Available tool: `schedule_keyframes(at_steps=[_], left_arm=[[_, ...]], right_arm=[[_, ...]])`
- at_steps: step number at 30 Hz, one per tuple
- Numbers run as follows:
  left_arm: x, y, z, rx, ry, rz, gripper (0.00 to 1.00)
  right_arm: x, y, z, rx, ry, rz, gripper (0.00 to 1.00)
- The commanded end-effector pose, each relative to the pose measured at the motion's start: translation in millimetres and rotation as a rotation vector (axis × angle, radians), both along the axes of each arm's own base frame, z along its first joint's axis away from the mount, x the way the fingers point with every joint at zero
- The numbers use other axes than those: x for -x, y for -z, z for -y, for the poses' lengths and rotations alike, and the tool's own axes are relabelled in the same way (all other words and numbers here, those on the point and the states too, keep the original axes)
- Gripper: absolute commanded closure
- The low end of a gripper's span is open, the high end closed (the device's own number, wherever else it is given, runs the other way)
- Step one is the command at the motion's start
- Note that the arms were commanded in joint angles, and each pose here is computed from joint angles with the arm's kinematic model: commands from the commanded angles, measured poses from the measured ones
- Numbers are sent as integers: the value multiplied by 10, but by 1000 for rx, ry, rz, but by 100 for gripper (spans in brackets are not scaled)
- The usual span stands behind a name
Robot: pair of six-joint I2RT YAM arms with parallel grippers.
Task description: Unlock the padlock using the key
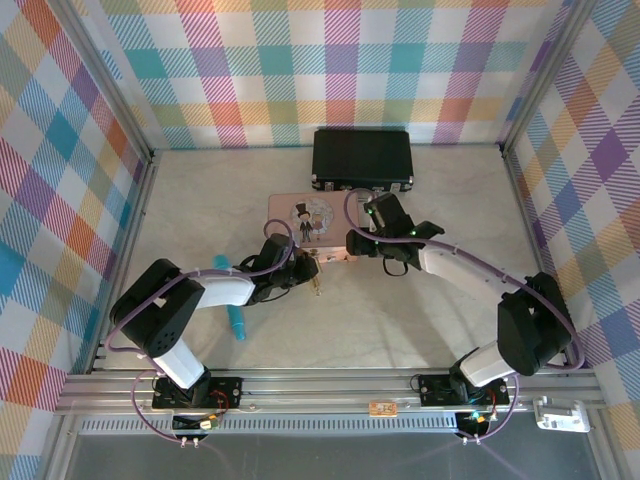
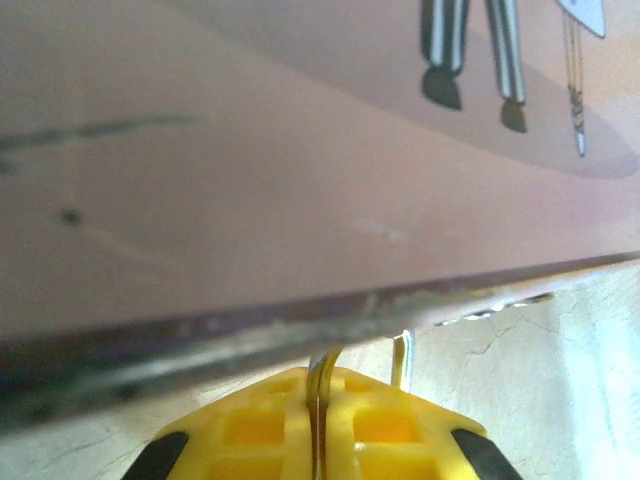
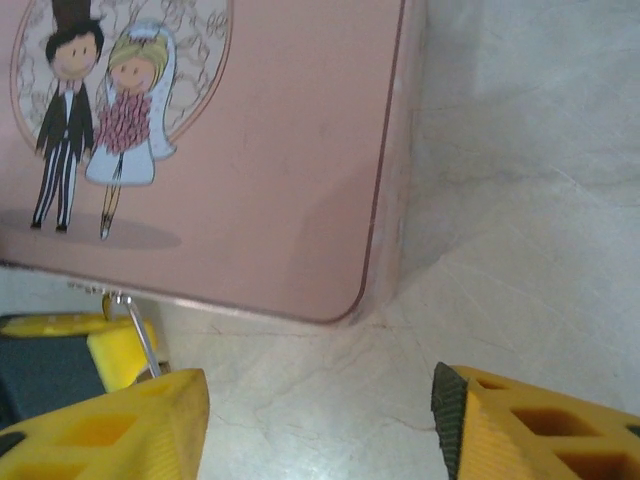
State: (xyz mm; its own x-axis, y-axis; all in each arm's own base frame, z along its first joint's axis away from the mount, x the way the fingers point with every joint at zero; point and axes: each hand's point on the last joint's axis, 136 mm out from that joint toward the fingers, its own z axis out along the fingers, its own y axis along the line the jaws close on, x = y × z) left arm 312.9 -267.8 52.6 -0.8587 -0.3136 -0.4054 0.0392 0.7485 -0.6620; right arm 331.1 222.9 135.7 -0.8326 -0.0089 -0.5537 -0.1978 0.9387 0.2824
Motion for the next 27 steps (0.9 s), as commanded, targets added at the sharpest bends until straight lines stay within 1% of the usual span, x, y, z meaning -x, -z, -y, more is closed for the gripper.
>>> schedule_keyframes(at_steps=[1, 2, 5, 8, 11, 14, 17, 21, 27], left_arm=[[54, -72, -21, -2, 8, 17, 98], [56, -63, -23, -3, 7, 13, 100], [63, -59, -3, 12, 7, 1, 100], [54, -54, -19, 44, -39, -20, 100], [30, -36, -82, 93, -136, -58, 100], [-7, -13, -177, 142, -250, -84, 100], [-53, -9, -298, 177, -368, -94, 100], [-105, -38, -476, 227, -531, -93, 100], [-157, 4, -621, 263, -697, -108, 100]], right_arm=[[-181, -58, 2, -39, 47, 9, 35], [-220, -45, -15, -48, 50, 10, 34], [-338, 20, -96, -60, 49, 7, 33], [-462, 139, -160, -61, 65, -16, 33], [-539, 254, -186, -79, 112, -42, 35], [-558, 361, -150, -90, 177, -65, 39], [-532, 446, -85, -106, 243, -79, 45], [-470, 534, -33, -144, 307, -98, 49], [-375, 636, 25, -188, 373, -126, 54]])
